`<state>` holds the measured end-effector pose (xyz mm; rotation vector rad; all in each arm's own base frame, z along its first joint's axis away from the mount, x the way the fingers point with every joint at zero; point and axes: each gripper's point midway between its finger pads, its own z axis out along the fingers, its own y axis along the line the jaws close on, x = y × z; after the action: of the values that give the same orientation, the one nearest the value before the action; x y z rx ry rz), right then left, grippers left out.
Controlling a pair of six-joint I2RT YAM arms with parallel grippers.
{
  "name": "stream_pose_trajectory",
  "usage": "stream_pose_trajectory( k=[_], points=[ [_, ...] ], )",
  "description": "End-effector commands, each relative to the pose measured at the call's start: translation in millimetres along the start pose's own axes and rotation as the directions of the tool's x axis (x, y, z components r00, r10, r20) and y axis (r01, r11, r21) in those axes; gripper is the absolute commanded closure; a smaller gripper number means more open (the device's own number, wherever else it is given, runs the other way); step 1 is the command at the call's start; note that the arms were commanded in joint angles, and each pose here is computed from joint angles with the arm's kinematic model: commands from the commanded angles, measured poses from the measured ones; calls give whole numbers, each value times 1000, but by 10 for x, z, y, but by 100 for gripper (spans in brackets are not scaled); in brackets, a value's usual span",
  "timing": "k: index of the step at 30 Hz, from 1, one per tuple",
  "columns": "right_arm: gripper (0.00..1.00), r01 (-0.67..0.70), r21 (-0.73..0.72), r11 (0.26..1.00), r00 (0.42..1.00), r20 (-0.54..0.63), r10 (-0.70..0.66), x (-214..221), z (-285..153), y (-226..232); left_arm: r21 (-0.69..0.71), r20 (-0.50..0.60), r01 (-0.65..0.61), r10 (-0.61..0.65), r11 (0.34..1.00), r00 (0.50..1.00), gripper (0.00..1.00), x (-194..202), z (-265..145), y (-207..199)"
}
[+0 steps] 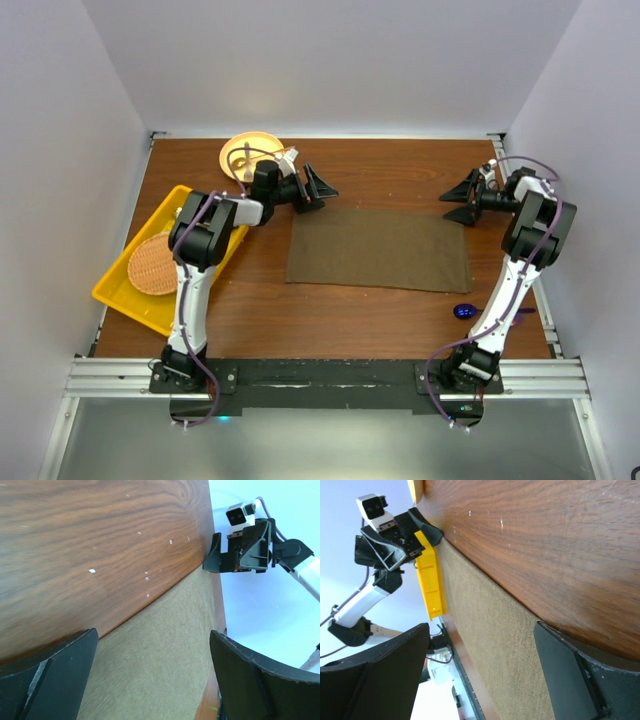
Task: Fold the napkin into a case and place the utensils inside
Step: Smooth out the rectangle-folded napkin at the center of the board.
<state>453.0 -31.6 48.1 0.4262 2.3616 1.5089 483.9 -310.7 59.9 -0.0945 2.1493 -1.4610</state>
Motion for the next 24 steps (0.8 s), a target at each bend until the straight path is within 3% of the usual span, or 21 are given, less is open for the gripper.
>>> stream_pose_trajectory(
  k=[1,9,13,17,20,24],
  points=[
    [9,162,267,950,986,-5,-167,-148,-46,-679,-80,8,-1,2,997,1000,0,-33,-220,315],
    [12,163,287,944,986,-21,-164,-36,-53,-718,-28,13,-20,20,999,1000,0,-24,-285,293],
    [15,238,268,934,967,30,-255,-256,-191,-240,64,14,-195,195,979,981,0,-182,-234,-198],
    [18,305,286,908,935,90,-343,-401,-409,317,27,34,-314,313,949,949,0,-349,-302,-402],
    [21,329,359,873,915,108,-389,-376,-610,560,-46,47,-424,426,905,904,0,-461,-426,-485],
    [41,256,551,794,933,74,-352,-62,-854,384,-161,11,-642,651,750,759,0,-493,-627,-520]
  ],
)
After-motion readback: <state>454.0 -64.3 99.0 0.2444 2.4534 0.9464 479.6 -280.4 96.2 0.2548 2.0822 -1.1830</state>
